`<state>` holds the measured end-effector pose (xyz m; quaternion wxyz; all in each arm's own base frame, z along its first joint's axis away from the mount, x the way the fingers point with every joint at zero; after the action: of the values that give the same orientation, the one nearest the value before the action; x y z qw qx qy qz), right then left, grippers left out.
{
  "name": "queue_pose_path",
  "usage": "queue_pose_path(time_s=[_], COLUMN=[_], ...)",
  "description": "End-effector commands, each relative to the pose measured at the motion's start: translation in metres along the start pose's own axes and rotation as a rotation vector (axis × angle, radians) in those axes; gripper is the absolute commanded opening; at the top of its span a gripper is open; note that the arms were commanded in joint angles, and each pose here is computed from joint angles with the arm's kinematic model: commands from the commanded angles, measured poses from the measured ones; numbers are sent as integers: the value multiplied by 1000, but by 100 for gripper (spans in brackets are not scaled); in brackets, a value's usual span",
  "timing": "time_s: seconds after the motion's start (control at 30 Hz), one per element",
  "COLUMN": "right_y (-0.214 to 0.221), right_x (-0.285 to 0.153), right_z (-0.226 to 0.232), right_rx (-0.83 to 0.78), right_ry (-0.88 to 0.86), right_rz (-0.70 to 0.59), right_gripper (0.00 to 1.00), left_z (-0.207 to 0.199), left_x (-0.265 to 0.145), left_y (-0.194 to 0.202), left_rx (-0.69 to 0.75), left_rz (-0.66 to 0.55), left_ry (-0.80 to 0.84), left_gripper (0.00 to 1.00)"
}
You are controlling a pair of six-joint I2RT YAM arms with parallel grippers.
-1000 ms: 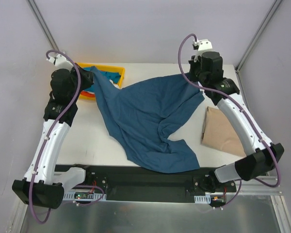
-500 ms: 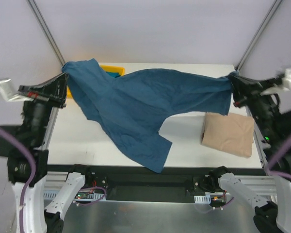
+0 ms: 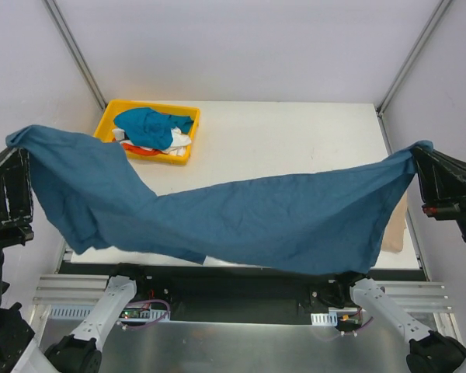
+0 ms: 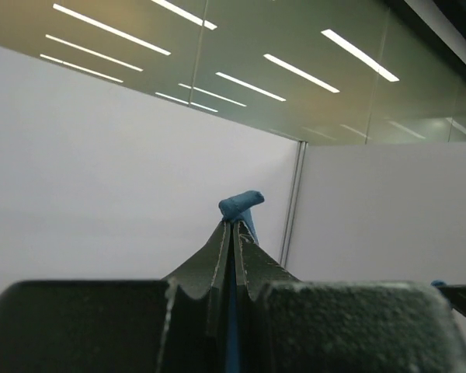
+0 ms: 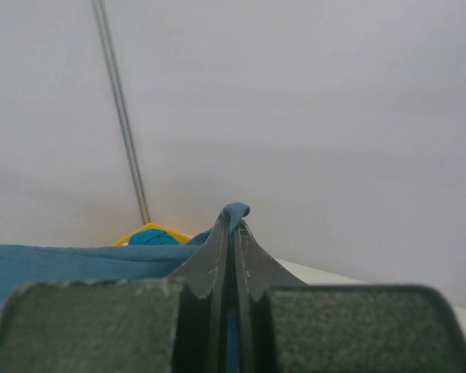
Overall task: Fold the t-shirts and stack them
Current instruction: Flatten the tshirt out
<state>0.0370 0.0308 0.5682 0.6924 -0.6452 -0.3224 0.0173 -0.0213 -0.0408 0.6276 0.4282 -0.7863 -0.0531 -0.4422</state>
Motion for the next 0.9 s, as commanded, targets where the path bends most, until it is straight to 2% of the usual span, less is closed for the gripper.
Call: queue_pose_path(time_s=[0.0, 0.13, 0.17, 0.23, 0.27, 0.3, 0.33, 0.37, 0.4, 0.43, 0.47, 0.53, 0.57, 0.6, 0.63, 0.67, 0.73, 0.77, 0.83, 0.87], right_y=[14, 49, 72, 95, 120, 141, 160, 191, 214, 249, 269, 325, 345, 360, 394, 409, 448, 460, 489, 482], right_x=[21, 55, 72, 92, 110, 119, 129, 143, 146, 159, 162, 170, 173, 177, 182, 185, 198, 201, 200, 211], right_z=[-21, -54, -67, -79, -84, -94, -99, -109, -130, -140, -149, -171, -177, -187, -195, -201, -220, -225, -230, -232], right_rx=[-59, -169, -211, -296, -315, -325, -304, -287, -271, -223, -199, -137, -117, -109, -89, -90, -66, -45, 11, 16], right_ry=[156, 402, 492, 556, 562, 592, 589, 598, 645, 619, 621, 592, 578, 577, 556, 543, 529, 529, 517, 502], right_rz=[43, 178, 263, 327, 395, 438, 474, 543, 579, 638, 668, 764, 795, 804, 866, 889, 948, 975, 1076, 1058], right_gripper=[1, 1, 0, 1, 1, 1, 1, 1, 1, 1, 1, 1, 1, 1, 4, 6, 11, 14, 24, 58], left_z=[47, 96, 124, 151, 185, 203, 221, 256, 272, 286, 315, 334, 358, 364, 374, 393, 409, 420, 426, 427], left_x=[59, 112, 133, 153, 167, 173, 178, 181, 183, 185, 179, 177, 162, 163, 157, 139, 134, 122, 121, 120], left_y=[38, 84, 117, 147, 190, 211, 231, 275, 297, 317, 367, 406, 452, 466, 485, 520, 542, 562, 568, 570], left_rx=[21, 38, 25, 30, 13, 16, 35, 29, 34, 59, 40, 19, -18, -29, -40, -63, -65, -78, -88, -88], left_rz=[106, 221, 297, 363, 454, 492, 524, 600, 636, 672, 772, 852, 935, 948, 977, 1034, 1040, 1068, 1061, 1062], left_ry=[-88, -147, -181, -203, -239, -265, -287, -340, -346, -322, -316, -240, -250, -224, -229, -257, -314, -340, -374, -378], left_gripper=[0, 0, 0, 0, 0, 0, 0, 0, 0, 0, 0, 0, 0, 0, 3, 21, 23, 27, 58, 66])
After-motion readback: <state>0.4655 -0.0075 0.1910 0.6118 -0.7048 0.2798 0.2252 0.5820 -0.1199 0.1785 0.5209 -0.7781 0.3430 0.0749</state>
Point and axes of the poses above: each gripper's point midway between its finger pads, its own x axis out along the fingers, its own z axis along the line the jaws close on, y = z × x, the point moved 7 cm from there along -x, back along the fingers, and after that the axes turned 6 degrees about -x, right-handed, at the moved point
